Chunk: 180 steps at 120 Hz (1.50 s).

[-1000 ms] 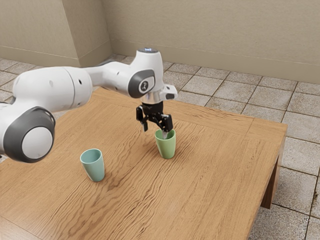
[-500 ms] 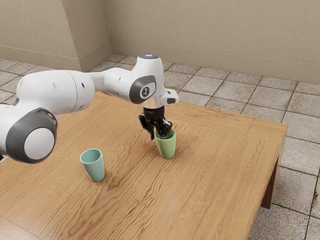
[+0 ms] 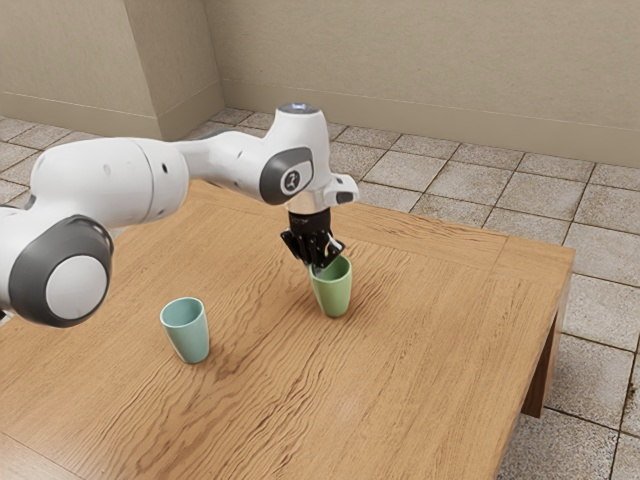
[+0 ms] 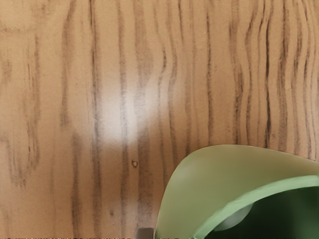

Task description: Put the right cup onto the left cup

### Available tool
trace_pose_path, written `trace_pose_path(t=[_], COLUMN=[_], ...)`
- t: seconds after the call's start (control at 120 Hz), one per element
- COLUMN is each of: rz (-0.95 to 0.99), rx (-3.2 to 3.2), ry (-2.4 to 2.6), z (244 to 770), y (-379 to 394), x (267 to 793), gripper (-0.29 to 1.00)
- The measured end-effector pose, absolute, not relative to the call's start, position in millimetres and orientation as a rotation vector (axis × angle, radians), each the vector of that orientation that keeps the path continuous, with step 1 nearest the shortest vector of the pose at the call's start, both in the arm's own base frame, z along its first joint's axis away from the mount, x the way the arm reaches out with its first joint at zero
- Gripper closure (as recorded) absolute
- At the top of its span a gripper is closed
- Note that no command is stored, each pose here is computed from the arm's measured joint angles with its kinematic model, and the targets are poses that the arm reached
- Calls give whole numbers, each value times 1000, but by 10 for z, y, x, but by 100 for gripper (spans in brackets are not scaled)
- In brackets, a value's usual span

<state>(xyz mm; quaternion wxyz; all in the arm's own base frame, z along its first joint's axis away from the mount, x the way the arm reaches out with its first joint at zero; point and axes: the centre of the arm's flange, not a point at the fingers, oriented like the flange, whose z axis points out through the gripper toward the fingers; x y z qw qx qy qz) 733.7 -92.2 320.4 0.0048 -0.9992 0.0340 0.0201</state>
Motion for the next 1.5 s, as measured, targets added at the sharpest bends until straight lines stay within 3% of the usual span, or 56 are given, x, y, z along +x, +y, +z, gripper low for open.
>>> trace_pose_path(t=[0.292, 0.8, 1.5], rz=[-2, -37, 2], rx=[-3116, -3064, -3042], ry=[82, -144, -351], z=[3856, 4690, 4841], y=[-829, 82, 660], x=[7088, 6199, 5225], gripper=[78, 79, 79])
